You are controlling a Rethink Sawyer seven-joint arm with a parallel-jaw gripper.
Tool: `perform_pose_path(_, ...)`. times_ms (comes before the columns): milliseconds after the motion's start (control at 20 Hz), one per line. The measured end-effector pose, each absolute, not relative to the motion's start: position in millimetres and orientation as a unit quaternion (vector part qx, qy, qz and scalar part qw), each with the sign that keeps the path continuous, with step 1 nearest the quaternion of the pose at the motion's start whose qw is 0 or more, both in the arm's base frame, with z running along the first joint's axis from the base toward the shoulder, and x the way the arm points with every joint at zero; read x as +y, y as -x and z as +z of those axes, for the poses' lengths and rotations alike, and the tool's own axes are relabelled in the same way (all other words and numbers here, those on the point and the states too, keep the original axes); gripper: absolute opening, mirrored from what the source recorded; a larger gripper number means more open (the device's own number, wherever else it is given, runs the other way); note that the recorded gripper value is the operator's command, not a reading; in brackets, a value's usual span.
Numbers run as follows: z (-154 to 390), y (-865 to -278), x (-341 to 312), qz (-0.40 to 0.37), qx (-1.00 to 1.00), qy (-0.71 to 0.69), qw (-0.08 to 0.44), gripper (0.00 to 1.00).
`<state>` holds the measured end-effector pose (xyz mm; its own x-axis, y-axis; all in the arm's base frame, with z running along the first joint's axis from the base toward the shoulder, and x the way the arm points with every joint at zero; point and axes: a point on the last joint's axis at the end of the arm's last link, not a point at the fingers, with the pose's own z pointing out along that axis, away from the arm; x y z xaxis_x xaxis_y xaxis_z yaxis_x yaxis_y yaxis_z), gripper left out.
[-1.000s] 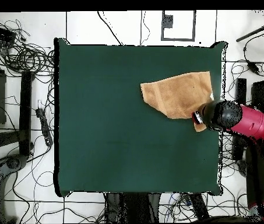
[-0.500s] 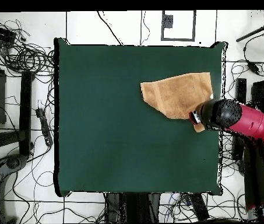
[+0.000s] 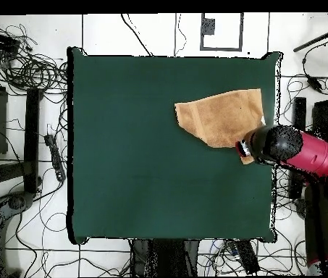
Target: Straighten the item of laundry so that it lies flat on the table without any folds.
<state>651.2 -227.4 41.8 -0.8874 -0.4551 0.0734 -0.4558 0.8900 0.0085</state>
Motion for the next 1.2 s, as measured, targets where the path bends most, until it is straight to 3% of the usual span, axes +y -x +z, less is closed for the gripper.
perform_pose_path(650, 44.8, -638.1, -215.5, 0.009, -0.967, -0.248, 0.048, 1.0)
perform_pose_path(1200, 72.9, -645.4, -200.9, 0.06, -0.96, -0.274, 0.006, 1.0)
